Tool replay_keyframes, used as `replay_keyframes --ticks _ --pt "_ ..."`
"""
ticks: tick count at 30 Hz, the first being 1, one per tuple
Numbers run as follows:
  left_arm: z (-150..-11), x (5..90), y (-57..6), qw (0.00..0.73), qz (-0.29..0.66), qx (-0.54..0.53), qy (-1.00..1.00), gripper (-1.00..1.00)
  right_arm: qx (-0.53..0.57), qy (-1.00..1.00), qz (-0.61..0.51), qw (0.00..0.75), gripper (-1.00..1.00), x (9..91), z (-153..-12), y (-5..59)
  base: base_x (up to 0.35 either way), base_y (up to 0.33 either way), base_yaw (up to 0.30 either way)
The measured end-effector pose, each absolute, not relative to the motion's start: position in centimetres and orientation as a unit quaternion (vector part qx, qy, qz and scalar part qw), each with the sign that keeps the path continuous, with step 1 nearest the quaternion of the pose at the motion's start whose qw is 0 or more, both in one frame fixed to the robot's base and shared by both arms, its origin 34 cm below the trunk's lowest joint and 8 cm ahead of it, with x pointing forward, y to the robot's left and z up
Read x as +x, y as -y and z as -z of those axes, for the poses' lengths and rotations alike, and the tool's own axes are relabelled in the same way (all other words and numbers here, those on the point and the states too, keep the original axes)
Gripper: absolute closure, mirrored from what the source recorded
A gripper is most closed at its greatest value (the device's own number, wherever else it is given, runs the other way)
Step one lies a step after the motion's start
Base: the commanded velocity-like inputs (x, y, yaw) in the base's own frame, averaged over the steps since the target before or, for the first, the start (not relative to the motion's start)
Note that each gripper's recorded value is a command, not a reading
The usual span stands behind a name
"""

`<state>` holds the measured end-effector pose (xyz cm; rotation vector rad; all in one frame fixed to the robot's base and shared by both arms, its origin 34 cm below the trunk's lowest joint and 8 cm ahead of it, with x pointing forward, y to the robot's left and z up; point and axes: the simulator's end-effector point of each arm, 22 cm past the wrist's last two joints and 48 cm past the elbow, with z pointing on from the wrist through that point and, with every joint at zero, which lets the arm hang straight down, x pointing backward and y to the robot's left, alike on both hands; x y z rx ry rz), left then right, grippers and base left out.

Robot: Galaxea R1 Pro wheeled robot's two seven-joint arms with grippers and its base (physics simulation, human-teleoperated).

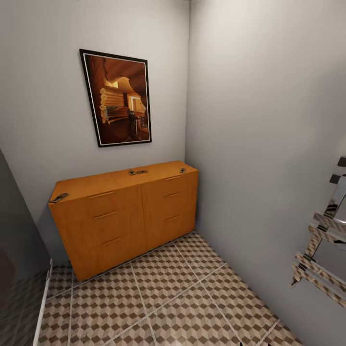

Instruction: Take the four mousetraps from the cabinet in the bathroom and place them on the bathroom floor. Make sure all four end up on the same floor surface, and ensure that at least two of them are either under or directly next to the same bathroom sink.

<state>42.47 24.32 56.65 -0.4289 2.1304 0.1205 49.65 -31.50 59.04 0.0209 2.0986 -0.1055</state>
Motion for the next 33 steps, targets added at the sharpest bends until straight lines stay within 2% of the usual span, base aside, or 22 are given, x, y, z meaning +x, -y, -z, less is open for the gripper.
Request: replay_keyframes --ticks 33 --pt "-61.6 42.3 -24.5 0.464 -0.05 -0.172 -0.868 -1.0 0.009 -0.867 0.043 0.496 -1.0 49.5 -64.0 31.5 0.0 0.0 0.0"
